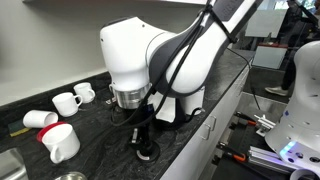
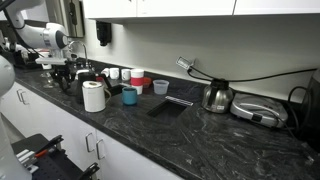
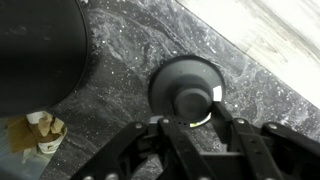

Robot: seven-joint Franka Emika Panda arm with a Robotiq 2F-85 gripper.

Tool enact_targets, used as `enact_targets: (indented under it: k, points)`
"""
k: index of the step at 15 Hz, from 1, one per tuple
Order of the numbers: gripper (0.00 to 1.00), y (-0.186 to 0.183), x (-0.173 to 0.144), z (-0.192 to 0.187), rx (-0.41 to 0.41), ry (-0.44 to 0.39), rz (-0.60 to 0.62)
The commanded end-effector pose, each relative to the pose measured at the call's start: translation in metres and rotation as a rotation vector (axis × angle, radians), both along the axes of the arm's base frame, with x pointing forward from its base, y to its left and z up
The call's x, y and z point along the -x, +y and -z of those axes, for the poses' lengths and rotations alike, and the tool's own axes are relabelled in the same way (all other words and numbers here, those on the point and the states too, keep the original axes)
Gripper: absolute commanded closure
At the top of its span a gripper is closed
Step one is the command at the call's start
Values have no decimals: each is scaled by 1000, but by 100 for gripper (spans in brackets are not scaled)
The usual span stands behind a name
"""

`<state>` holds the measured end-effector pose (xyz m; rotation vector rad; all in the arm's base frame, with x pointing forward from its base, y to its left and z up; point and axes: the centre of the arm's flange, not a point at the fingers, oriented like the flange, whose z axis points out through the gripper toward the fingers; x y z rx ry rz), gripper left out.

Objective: Put the black lid on the black teapot

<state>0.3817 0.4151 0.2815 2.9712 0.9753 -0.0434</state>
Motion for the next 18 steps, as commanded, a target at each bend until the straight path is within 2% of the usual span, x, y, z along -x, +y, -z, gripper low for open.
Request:
enact_targets:
  k: [1, 2, 6, 14, 18]
  points:
    - [78, 1, -2, -5, 33, -3, 11]
    - [84, 1, -2, -6, 30, -8, 11]
    - [84, 5, -5, -32, -39, -49, 19]
    - [84, -5, -3, -127, -150, -221, 31]
    - [84, -22, -10, -159, -189, -318, 52]
